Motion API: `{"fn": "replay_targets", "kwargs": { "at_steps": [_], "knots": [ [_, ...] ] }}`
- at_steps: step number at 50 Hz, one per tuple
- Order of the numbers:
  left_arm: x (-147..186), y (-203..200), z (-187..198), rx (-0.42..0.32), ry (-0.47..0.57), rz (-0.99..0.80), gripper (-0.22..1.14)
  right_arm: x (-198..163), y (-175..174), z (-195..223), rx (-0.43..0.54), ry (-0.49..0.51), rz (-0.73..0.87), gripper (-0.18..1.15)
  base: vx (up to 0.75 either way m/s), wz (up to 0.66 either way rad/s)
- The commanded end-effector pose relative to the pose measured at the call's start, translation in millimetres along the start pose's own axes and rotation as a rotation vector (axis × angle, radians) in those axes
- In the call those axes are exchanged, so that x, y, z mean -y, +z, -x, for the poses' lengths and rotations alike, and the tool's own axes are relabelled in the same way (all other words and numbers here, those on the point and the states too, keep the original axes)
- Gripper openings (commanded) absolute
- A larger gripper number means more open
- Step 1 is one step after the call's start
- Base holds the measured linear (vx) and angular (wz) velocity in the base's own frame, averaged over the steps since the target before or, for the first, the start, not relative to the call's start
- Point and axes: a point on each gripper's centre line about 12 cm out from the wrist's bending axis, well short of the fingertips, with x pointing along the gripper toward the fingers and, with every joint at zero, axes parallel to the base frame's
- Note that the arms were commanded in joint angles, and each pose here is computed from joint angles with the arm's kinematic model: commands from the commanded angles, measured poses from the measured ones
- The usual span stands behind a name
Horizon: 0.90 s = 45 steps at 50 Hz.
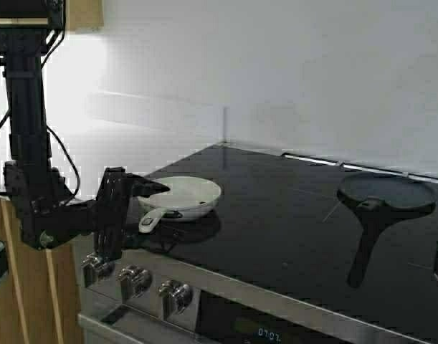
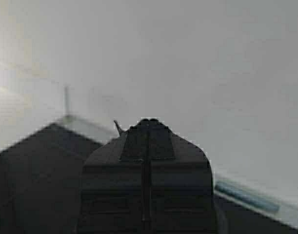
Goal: Wash the pan
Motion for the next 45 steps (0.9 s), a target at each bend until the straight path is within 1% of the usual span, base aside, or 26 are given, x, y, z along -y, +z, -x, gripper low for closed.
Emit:
{"fn": "replay_targets", "kwargs": {
  "at_steps": [1, 11, 16, 19, 22, 25, 29, 34, 37, 39, 43, 45],
  "knots": [
    [8, 3, -10, -0.021, -0.044, 0.003, 1.00, 0, 4, -2, 0.008, 0.002, 0.004, 0.06, 0.00, 0.00],
    [7, 0, -18, -0.076, -0.076, 0.039, 1.00, 0, 4, -2, 0.008, 0.002, 0.004, 0.06, 0.00, 0.00],
    [7, 0, -18, -0.078, -0.075, 0.052, 0.99, 0, 3, -2, 0.006, 0.001, 0.005, 0.06, 0.00, 0.00],
    [6, -1, -18, -0.081, -0.073, 0.061, 0.96, 0, 4, -2, 0.008, 0.001, 0.005, 0.06, 0.00, 0.00],
    [5, -1, -18, -0.081, -0.071, 0.072, 0.87, 0, 4, -2, 0.008, 0.002, 0.004, 0.06, 0.00, 0.00],
    [4, -1, -18, -0.082, -0.071, 0.084, 0.73, 0, 4, -2, 0.008, 0.001, 0.003, 0.06, 0.00, 0.00],
    [1, -1, -18, -0.083, -0.067, 0.105, 0.45, 0, 4, -2, 0.008, 0.001, 0.003, 0.06, 0.00, 0.00],
    [-3, -3, -17, -0.085, -0.069, 0.116, 0.06, 0, 4, -2, 0.008, 0.001, 0.003, 0.06, 0.00, 0.00],
    [-3, -3, -16, -0.082, -0.069, 0.117, -0.09, 0, 4, -2, 0.008, 0.001, 0.003, 0.06, 0.00, 0.00],
    [-2, -3, -15, -0.080, -0.070, 0.118, -0.07, 0, 4, -2, 0.008, 0.002, 0.003, 0.06, 0.00, 0.00],
    [1, -3, -14, -0.080, -0.074, 0.116, 0.03, 0, 4, -2, 0.008, 0.002, 0.003, 0.06, 0.00, 0.00],
    [3, -3, -14, -0.080, -0.080, 0.116, 0.05, 0, 4, -2, 0.008, 0.002, 0.003, 0.06, 0.00, 0.00]
  ]
}}
